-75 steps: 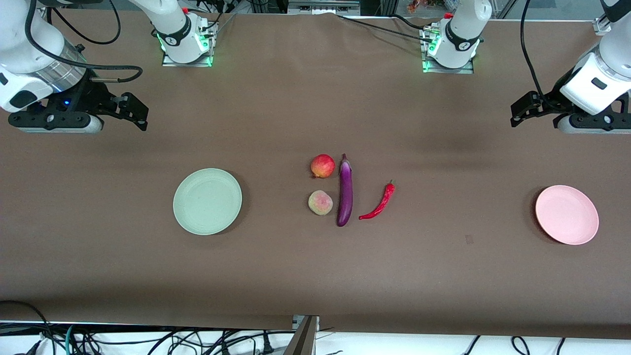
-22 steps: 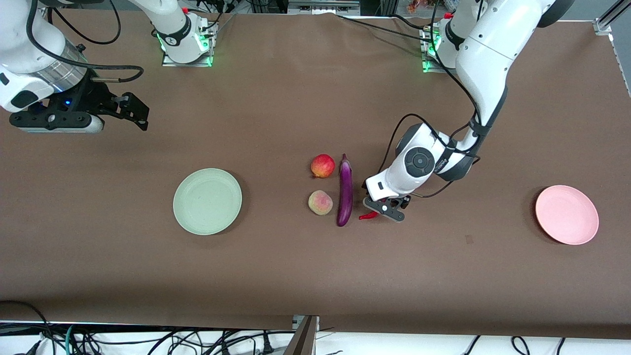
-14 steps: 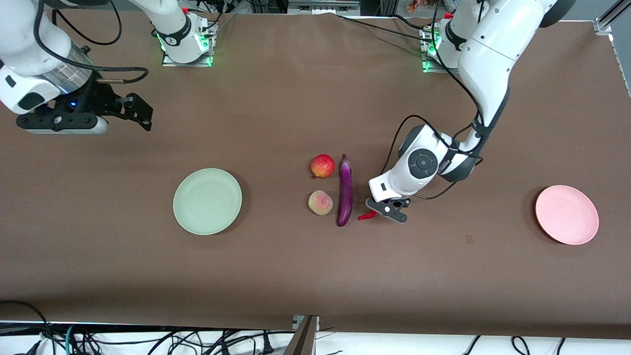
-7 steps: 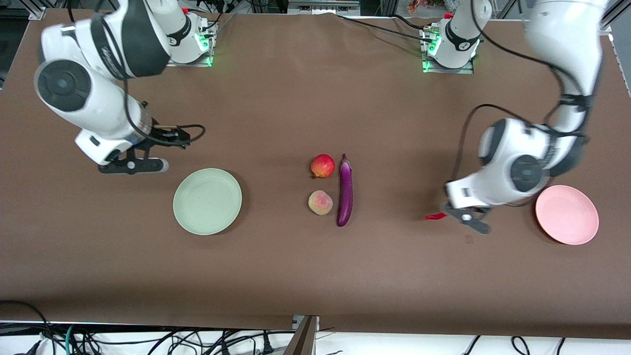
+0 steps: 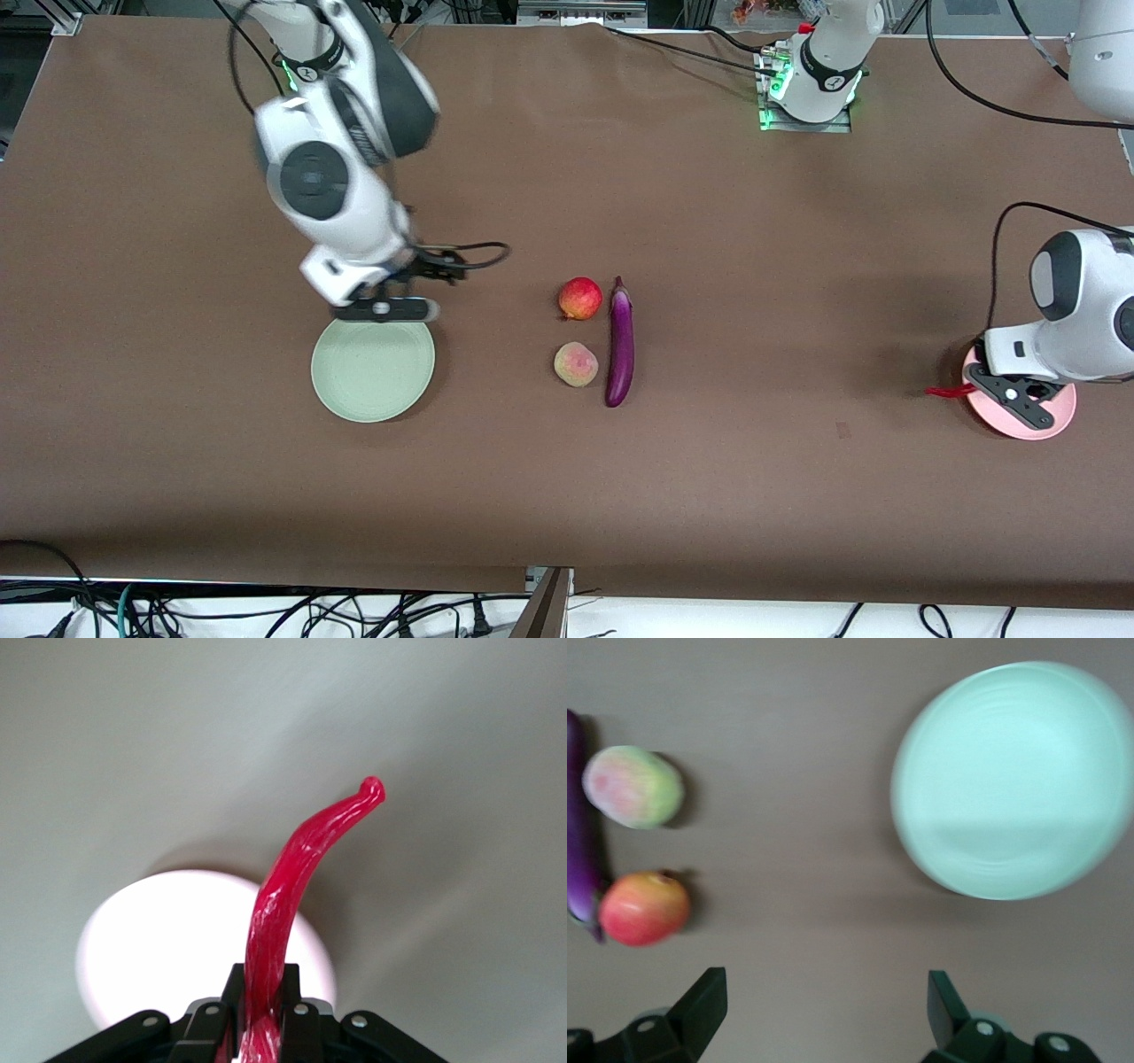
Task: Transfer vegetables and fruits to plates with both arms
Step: 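Carry the chili onto the pink plate while the right gripper reaches the pomegranate, then carry the pomegranate to the green plate while the left gripper grasps the eggplant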
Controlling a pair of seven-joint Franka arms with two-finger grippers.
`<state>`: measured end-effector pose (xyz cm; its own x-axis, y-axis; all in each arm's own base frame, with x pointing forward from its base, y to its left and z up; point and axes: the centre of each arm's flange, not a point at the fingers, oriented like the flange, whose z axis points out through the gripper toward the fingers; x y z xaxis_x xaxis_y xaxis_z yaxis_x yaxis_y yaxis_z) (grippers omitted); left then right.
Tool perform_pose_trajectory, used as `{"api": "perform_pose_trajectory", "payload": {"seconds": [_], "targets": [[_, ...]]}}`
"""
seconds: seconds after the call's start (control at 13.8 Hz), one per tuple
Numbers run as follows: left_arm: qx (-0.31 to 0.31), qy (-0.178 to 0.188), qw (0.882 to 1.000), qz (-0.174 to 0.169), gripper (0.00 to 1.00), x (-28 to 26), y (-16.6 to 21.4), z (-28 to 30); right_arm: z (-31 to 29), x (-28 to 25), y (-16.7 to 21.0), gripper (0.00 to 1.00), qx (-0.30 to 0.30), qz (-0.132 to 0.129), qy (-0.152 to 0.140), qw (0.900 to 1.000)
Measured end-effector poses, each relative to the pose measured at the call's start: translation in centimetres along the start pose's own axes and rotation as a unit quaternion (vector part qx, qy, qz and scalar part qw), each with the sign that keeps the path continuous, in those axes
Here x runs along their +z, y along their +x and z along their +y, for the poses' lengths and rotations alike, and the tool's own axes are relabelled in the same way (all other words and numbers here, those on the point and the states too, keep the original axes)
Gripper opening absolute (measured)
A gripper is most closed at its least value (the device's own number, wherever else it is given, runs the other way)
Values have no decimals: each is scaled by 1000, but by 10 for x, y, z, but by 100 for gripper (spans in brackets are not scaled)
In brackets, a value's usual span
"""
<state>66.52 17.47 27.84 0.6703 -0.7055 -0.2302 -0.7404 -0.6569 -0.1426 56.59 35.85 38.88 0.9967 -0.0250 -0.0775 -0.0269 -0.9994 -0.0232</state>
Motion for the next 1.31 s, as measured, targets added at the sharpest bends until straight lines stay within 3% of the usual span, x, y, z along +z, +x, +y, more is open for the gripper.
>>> {"api": "perform_pose_trajectory", "payload": {"seconds": [0.15, 0.36, 0.58, 0.65, 0.8, 1.16, 1.31], "targets": [[4, 25, 1000, -3, 19, 8, -17, -19, -67, 49, -16, 100, 29, 26, 19, 999], [-11, 41, 999, 19, 19, 37, -58, -45, -147, 107, -43, 100, 63, 36, 33, 997], [-10, 40, 999, 28, 19, 55, -61, -47, -169, 129, -45, 100, 65, 36, 33, 997], [-9, 40, 999, 30, 23, 54, -58, -46, -168, 130, -43, 100, 62, 41, 28, 997], [-9, 43, 999, 32, 42, 51, -57, -47, -170, 136, -46, 100, 46, 52, 11, 998], [-7, 54, 998, 43, 95, 33, -49, -51, -175, 182, -53, 100, 35, 46, -4, 998], [4, 48, 998, 45, 100, 7, -32, -43, -176, 193, -53, 100, 34, 46, -4, 998]]}}
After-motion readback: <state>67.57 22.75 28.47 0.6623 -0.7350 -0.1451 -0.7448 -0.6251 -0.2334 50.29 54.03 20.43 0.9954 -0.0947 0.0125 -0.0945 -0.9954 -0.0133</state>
